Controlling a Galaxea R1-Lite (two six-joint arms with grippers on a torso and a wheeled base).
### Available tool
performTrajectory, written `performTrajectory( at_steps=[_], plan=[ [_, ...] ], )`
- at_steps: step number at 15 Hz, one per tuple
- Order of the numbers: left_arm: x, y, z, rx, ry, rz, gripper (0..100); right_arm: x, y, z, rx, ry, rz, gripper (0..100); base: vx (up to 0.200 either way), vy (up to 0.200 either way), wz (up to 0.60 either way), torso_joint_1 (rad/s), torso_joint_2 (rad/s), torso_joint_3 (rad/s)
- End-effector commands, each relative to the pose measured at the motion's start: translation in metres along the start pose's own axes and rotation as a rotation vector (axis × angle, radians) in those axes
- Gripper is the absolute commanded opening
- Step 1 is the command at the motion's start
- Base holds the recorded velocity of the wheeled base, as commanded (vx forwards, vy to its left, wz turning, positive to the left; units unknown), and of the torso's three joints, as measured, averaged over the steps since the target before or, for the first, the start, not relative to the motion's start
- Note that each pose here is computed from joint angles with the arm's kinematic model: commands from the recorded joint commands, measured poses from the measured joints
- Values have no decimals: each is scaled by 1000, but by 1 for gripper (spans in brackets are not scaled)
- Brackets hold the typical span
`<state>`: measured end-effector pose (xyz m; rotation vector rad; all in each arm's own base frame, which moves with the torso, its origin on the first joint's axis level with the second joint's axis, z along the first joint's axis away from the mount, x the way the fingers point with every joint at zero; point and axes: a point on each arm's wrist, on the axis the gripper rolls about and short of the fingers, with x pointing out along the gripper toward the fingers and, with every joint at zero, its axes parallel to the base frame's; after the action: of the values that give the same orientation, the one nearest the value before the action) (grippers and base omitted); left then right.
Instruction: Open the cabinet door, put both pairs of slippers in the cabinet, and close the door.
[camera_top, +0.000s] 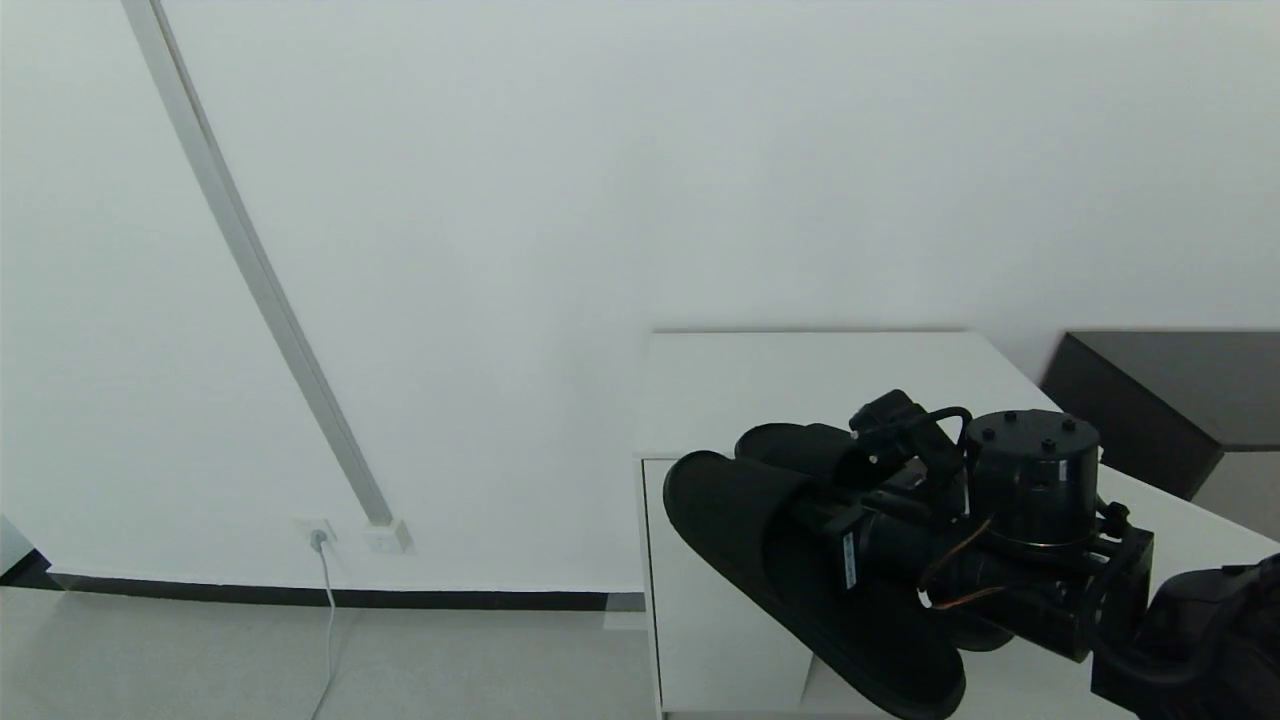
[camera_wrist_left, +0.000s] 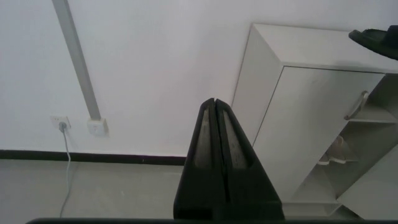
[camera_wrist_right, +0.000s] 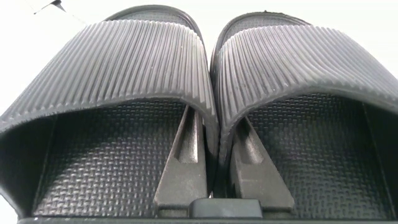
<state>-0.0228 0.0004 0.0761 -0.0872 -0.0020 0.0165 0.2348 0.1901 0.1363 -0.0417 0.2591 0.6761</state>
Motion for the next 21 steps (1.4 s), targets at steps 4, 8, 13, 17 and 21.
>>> performTrajectory(
  at_steps=[4, 8, 13, 17, 21],
  plan=[
    [0, 0, 0, 0, 0, 0, 0, 0, 0, -3, -1, 9, 0, 0, 0, 0, 0, 0, 0, 0],
    [0, 0, 0, 0, 0, 0, 0, -1, 0, -3, -4, 11, -1, 0, 0, 0, 0, 0, 0, 0],
    [0, 0, 0, 0, 0, 0, 0, -1, 0, -6, -20, 18, -1, 0, 0, 0, 0, 0, 0, 0],
    [0, 0, 0, 0, 0, 0, 0, -1, 0, -6, -20, 21, 1, 0, 0, -100, 0, 2, 1, 1],
    [0, 0, 0, 0, 0, 0, 0, -3, 2, -7, -21, 22, 5, 0, 0, -200, 0, 2, 4, 0]
  ],
)
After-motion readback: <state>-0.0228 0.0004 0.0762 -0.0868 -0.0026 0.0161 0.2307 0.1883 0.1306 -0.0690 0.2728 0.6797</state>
